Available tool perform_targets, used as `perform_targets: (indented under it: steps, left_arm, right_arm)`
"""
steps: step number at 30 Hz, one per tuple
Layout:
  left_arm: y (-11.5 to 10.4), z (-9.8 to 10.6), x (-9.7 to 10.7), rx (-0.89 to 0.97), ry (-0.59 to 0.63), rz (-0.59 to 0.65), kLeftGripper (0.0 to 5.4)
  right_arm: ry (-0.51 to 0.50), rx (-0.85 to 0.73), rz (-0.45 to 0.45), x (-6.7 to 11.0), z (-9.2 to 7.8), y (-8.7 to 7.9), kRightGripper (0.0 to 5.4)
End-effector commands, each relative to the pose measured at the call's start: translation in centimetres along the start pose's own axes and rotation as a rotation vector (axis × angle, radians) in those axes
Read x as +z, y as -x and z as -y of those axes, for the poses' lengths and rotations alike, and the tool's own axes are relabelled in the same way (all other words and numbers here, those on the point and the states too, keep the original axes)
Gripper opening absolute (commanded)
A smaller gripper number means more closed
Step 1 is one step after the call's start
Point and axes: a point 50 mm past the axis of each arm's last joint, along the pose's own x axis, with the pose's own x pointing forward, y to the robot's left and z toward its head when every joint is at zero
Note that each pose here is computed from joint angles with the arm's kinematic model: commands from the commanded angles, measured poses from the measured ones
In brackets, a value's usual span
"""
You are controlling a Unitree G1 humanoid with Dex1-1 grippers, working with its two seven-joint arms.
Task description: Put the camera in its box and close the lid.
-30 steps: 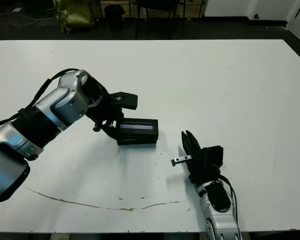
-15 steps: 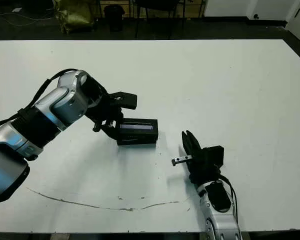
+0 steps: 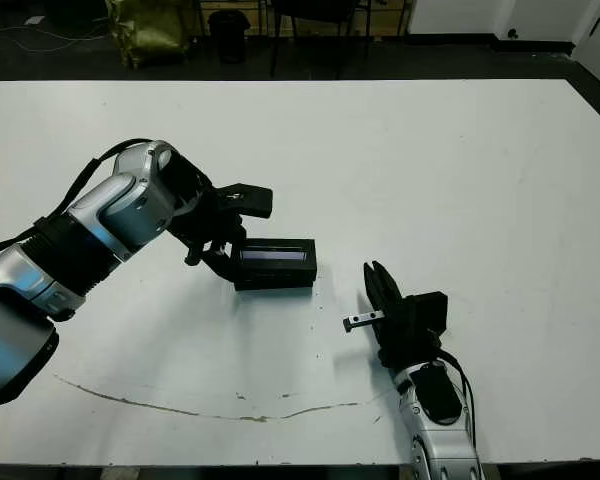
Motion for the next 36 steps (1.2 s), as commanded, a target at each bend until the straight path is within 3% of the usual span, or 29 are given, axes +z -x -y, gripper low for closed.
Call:
perform_targets:
  steps: [1, 10, 16, 21, 24, 29, 34, 36]
  left_arm:
    - [-2.4, 1.4, -1.2, -0.157, 0.082, -0.028, 2.37]
    - [-1.9, 1.1, -0.9, -0.145, 0.104, -0.021, 2.24]
    - [-2.4, 1.3, -1.1, -0.128, 0.051, -0.035, 2.45]
    - [-2.8, 1.6, -1.1, -0.102, 0.002, -0.038, 2.23]
    - [-2.7, 1.7, -0.9, -0.092, -0.144, -0.047, 2.82]
    - [-2.7, 1.8, -0.7, -0.061, -0.284, -0.046, 4.07]
    - [-2.9, 2.1, -0.6, -0.071, -0.303, -0.021, 5.26]
    - [-2.9, 2.2, -0.6, -0.059, -0.298, -0.026, 5.38]
  right_arm:
    - [-0.013, -0.010, -0.031, -0.5, 0.4, 0.4, 0.00]
    - [-0.013, -0.020, -0.027, -0.6, 0.3, 0.4, 0.00]
    - [-0.020, -0.013, -0.032, -0.6, 0.3, 0.4, 0.00]
    - [-0.018, -0.008, -0.028, -0.6, 0.3, 0.4, 0.00]
    - [-0.020, -0.008, -0.027, -0.6, 0.3, 0.4, 0.00]
    - [-0.003, -0.015, -0.032, -0.6, 0.3, 0.5, 0.00]
    - [-0.002, -0.008, -0.015, -0.7, 0.3, 0.4, 0.00]
    - [-0.005, -0.007, -0.018, -0.6, 0.3, 0.4, 0.00]
